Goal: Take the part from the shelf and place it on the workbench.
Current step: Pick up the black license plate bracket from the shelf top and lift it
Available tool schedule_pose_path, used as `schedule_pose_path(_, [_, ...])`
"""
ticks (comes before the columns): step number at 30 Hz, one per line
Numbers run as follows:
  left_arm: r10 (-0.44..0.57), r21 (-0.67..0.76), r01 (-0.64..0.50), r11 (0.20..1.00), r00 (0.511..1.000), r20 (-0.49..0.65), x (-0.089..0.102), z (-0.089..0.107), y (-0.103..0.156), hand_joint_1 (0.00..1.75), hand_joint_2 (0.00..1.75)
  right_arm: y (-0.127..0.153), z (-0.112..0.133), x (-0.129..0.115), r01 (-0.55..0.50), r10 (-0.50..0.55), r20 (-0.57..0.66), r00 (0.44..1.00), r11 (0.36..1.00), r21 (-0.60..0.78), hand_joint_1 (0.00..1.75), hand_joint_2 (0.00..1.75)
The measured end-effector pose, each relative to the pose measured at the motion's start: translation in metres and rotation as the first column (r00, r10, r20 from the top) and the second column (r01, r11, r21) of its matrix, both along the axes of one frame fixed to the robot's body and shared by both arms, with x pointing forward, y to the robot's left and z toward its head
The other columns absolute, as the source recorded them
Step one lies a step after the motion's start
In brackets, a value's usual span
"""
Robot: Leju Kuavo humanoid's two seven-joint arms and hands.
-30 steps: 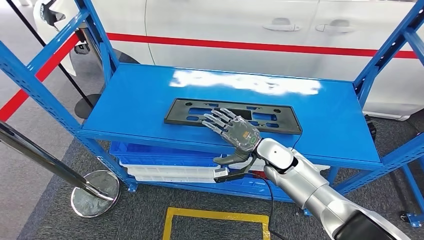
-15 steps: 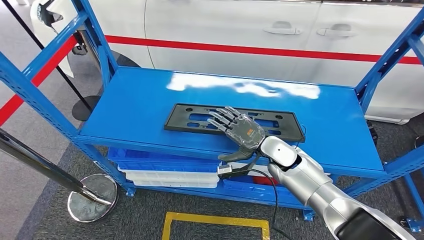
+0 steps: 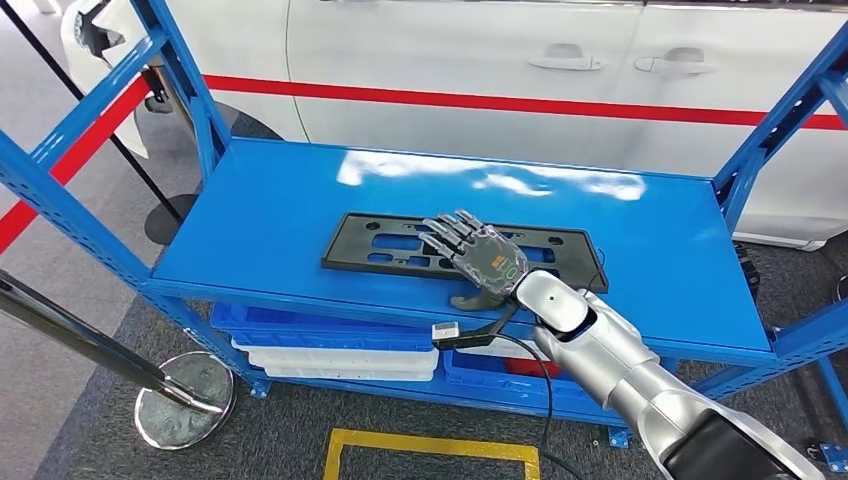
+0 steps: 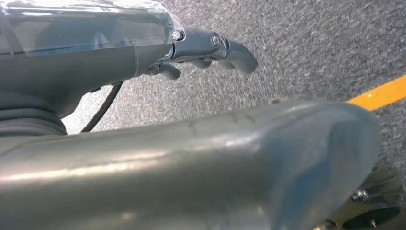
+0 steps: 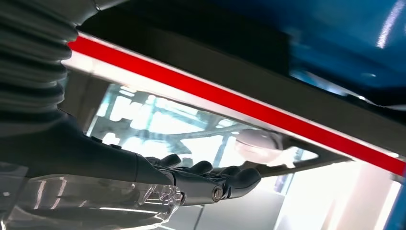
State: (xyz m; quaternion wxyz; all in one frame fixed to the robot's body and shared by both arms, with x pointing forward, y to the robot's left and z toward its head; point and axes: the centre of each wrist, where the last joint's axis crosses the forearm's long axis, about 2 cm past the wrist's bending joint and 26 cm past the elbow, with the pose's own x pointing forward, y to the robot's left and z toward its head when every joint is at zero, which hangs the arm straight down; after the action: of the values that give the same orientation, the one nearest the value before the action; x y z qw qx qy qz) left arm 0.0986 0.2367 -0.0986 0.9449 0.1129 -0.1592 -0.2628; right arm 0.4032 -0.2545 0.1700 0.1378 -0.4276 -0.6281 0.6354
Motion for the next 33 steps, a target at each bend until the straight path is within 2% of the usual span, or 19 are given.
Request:
schedule_pose_path(5, [-0.002,-0.001,0.002,1.000,1.000,0.003,0.000,0.000,0.000,0.00,0.00,-0.011,0.002,0.007,0.108,-0.106,0.043,0.993,0.992,-0.057,0.00,1.75])
schedule_pose_path(6, [-0.003,-0.001,0.003,1.000,1.000,0.001,-0.001,0.000,0.000,0.00,0.00,-0.015,0.001,0.009,0.148,-0.144,0.050,0.988,0.985,-0.087,0.36,1.75])
schedule_pose_path(9, [-0.003,-0.001,0.003,1.000,1.000,-0.003,-0.003,-0.001,0.000,0.00,0.00,-0.026,-0.003,0.016,0.307,-0.298,0.073,0.952,0.931,-0.199,1.66,1.75])
schedule_pose_path(10, [-0.003,-0.001,0.003,1.000,1.000,-0.003,-0.003,-0.001,0.000,0.00,0.00,-0.030,-0.003,0.019,0.353,-0.344,0.076,0.936,0.907,-0.230,1.73,1.75])
schedule_pose_path(13, [-0.003,0.000,0.003,1.000,1.000,-0.005,-0.003,-0.001,0.000,0.00,0.00,-0.039,-0.001,0.026,0.423,-0.425,0.058,0.903,0.860,-0.285,1.75,1.75])
schedule_pose_path(20, [-0.007,-0.001,0.007,1.000,1.000,-0.003,-0.001,0.000,-0.002,0.00,0.00,-0.045,-0.003,0.030,0.430,-0.452,0.008,0.892,0.843,-0.324,1.75,1.75])
schedule_pose_path(26, [-0.010,-0.004,0.010,1.000,1.000,-0.006,-0.002,0.000,-0.002,0.00,0.00,-0.035,-0.001,0.033,0.390,-0.419,-0.031,0.907,0.867,-0.311,1.73,1.75])
schedule_pose_path(30, [-0.014,-0.005,0.014,1.000,1.000,-0.006,-0.002,0.000,-0.002,0.00,0.00,-0.030,0.002,0.034,0.336,-0.365,-0.073,0.928,0.906,-0.259,1.47,1.75])
schedule_pose_path(33, [-0.017,-0.007,0.017,1.000,1.000,-0.007,-0.001,0.000,-0.002,0.00,0.00,-0.031,0.004,0.034,0.273,-0.297,-0.139,0.945,0.947,-0.171,1.63,1.75])
